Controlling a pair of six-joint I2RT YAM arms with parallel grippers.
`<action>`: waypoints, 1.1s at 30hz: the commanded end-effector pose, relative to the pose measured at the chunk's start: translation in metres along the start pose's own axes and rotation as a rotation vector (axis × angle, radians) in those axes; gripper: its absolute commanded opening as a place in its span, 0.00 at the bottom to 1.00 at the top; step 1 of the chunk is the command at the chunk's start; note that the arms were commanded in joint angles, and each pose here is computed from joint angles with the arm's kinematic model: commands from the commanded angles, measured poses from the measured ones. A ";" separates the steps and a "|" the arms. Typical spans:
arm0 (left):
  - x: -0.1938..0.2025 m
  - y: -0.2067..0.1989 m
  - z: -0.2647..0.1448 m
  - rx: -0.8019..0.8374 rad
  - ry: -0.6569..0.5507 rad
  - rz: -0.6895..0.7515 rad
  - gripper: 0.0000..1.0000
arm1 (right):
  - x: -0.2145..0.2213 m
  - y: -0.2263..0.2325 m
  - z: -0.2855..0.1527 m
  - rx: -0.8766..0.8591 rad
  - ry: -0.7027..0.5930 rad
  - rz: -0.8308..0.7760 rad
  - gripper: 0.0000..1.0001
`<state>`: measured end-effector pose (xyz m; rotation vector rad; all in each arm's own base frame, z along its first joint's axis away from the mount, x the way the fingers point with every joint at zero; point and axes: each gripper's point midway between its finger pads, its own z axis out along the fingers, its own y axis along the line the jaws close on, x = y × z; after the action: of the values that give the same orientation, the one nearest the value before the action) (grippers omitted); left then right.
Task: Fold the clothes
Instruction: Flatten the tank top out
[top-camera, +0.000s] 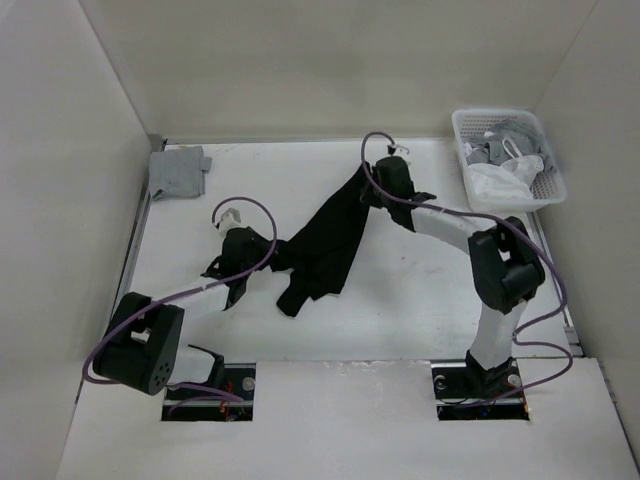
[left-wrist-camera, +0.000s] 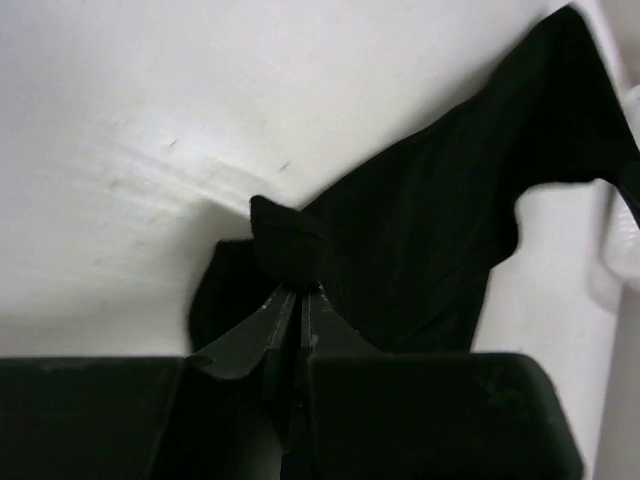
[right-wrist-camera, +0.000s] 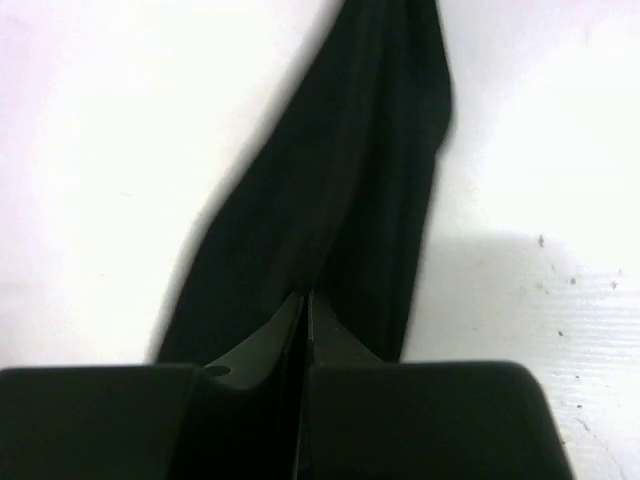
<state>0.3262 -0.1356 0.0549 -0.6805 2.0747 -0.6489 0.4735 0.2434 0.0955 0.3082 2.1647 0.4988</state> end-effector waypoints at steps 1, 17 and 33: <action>-0.077 -0.087 -0.010 0.209 -0.194 -0.057 0.00 | -0.118 0.064 -0.060 -0.183 -0.273 -0.010 0.04; -0.308 -0.255 -0.206 0.623 -0.799 -0.097 0.03 | -0.270 0.160 -0.375 -0.621 -0.772 -0.114 0.05; -0.089 0.033 -0.130 0.014 -0.426 -0.107 0.34 | 0.121 -0.033 -0.241 -0.339 -0.027 0.113 0.04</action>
<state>0.2652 -0.0294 0.1711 -0.8237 1.5243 -0.5924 0.1905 0.1977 0.0724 0.1001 2.1835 0.7814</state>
